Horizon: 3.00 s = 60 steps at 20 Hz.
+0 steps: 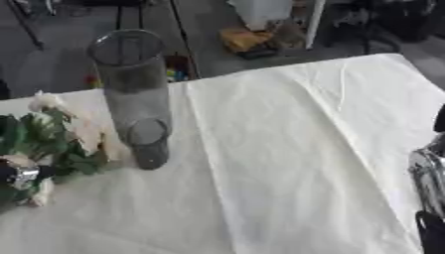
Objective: Arrange flowers into the vase.
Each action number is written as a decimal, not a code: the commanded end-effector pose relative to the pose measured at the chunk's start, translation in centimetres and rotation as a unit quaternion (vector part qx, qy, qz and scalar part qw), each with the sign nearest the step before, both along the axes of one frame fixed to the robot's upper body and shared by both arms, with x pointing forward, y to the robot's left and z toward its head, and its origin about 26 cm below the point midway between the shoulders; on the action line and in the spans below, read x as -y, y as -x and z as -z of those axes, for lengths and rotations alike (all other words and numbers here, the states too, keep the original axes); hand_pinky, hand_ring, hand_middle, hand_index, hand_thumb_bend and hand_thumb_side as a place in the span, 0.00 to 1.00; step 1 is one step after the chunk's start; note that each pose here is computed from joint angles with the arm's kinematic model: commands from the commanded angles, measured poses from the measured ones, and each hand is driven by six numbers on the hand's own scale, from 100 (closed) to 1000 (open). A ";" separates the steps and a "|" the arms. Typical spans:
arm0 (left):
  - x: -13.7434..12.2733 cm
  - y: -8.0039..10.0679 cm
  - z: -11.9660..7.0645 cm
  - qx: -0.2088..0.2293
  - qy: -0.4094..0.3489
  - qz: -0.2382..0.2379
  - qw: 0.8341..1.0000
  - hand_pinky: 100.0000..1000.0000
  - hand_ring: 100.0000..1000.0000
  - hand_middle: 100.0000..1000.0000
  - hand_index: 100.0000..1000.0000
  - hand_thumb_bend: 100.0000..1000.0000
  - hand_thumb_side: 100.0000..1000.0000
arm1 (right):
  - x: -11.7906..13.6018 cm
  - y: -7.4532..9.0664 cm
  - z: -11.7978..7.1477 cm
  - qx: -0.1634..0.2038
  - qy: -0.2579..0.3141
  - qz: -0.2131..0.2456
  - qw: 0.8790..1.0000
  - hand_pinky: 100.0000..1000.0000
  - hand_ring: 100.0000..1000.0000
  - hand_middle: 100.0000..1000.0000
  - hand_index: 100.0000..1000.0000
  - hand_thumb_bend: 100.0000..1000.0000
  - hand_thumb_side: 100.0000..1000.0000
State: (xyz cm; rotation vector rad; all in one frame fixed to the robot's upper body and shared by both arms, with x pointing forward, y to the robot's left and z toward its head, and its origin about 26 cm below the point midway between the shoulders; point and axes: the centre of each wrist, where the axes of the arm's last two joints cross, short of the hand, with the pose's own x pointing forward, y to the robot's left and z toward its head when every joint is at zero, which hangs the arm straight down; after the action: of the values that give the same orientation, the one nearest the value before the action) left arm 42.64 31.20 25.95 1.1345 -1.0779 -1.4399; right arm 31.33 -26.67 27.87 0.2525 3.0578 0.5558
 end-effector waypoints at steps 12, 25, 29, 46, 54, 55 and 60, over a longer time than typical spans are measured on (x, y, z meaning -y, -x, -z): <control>0.4 -0.8 0.8 -0.039 -0.031 0.012 0.999 0.85 0.87 0.91 1.00 0.72 0.80 | -0.2 0.3 -0.8 0.018 0.000 -0.007 1.000 0.68 0.79 0.75 0.84 0.00 0.77; 0.6 -0.9 0.7 -0.032 -0.021 0.005 0.999 0.36 0.47 0.53 0.73 0.35 0.58 | -0.2 0.3 -0.7 0.015 -0.002 -0.006 1.000 0.68 0.79 0.75 0.84 0.00 0.76; 0.8 -0.9 0.6 -0.031 -0.015 0.006 0.999 0.37 0.47 0.55 0.74 0.34 0.59 | -0.2 0.3 -0.7 0.014 -0.005 -0.006 1.000 0.68 0.79 0.75 0.84 0.00 0.76; 1.0 -0.3 -1.8 -0.019 -0.020 0.010 1.000 0.47 0.57 0.69 0.82 0.39 0.61 | 0.0 0.3 -0.4 0.006 -0.010 -0.003 1.000 0.68 0.79 0.75 0.84 0.00 0.75; 1.2 -0.1 -2.3 -0.015 -0.014 0.011 1.000 0.39 0.49 0.56 0.72 0.31 0.57 | 0.0 0.3 -0.3 0.003 -0.012 -0.002 1.000 0.68 0.79 0.75 0.83 0.00 0.75; 1.3 -0.1 -2.2 -0.015 -0.013 0.011 1.000 0.36 0.47 0.54 0.71 0.31 0.56 | 0.0 0.3 -0.3 0.003 -0.013 -0.002 1.000 0.68 0.79 0.75 0.83 0.00 0.75; 1.4 -0.2 -2.0 -0.020 -0.011 0.008 1.000 0.17 0.33 0.42 0.59 0.25 0.49 | 0.0 0.3 -0.3 0.004 -0.014 -0.001 1.000 0.68 0.79 0.75 0.83 0.00 0.74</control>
State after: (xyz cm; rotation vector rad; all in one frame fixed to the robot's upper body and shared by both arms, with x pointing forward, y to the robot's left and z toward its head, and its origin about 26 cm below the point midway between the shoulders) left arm 43.15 29.06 26.31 1.0609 -1.0473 -1.5026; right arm 31.33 -26.67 27.53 0.2684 3.0766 0.5877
